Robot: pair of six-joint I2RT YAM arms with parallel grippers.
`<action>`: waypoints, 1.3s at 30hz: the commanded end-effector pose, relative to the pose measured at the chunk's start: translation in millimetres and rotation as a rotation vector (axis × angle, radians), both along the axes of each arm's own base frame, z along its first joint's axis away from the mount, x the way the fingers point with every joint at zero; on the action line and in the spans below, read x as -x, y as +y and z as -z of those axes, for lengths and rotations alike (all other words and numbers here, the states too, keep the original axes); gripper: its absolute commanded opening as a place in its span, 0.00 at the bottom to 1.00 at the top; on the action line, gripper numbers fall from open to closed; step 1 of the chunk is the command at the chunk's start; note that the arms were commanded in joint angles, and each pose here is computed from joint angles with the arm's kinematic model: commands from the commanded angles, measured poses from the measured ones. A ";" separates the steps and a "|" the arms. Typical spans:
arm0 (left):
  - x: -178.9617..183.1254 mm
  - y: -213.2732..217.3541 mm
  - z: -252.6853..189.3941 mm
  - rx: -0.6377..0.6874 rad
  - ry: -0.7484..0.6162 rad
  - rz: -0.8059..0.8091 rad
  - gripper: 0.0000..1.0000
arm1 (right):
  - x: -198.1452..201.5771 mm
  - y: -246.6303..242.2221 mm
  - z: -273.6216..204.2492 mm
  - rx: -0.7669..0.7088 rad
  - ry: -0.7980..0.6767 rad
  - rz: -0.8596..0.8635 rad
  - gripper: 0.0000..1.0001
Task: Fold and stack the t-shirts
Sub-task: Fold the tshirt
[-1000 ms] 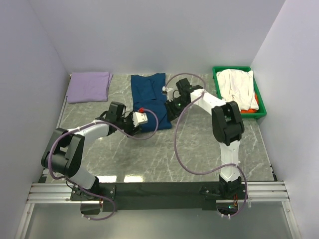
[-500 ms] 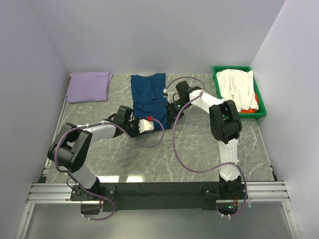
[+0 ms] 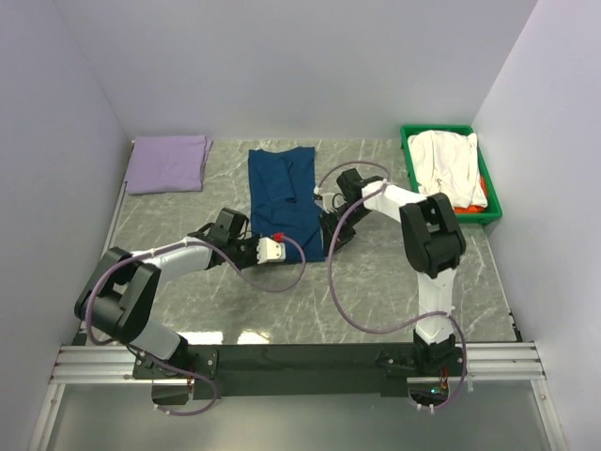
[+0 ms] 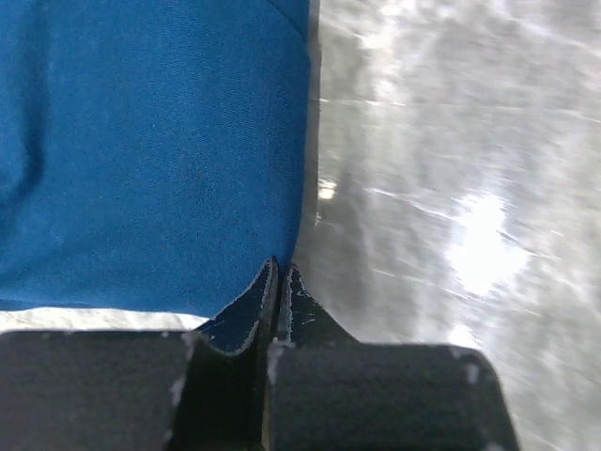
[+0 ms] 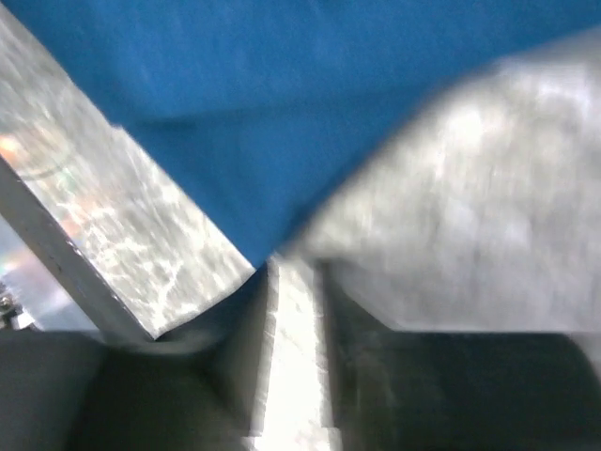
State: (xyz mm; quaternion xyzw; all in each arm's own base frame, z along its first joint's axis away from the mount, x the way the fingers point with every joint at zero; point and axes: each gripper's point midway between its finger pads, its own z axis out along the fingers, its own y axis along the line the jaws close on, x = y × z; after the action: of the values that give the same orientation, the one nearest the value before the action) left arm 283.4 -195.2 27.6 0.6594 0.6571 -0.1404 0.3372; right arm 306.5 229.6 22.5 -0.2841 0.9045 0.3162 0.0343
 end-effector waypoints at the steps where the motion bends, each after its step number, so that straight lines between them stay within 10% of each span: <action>1: 22.7 -2.1 -5.1 0.029 0.042 0.048 0.01 | -2.8 -17.4 -37.4 0.014 -0.206 -0.040 0.41; 16: 27.5 -6.8 -9.0 0.068 0.051 0.057 0.07 | 26.3 0.2 -59.7 -0.012 -1.166 -0.634 0.54; 39: 15.9 -11.1 -10.7 0.073 0.069 0.026 0.08 | 35.5 22.2 -6.7 0.114 -1.229 -1.040 0.52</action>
State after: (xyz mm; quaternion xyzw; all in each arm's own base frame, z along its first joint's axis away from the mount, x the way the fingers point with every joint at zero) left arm 262.2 -196.7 25.6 0.6554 0.6605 -0.1756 0.3215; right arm 263.3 243.7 26.2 -0.7808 0.5074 0.0497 0.3611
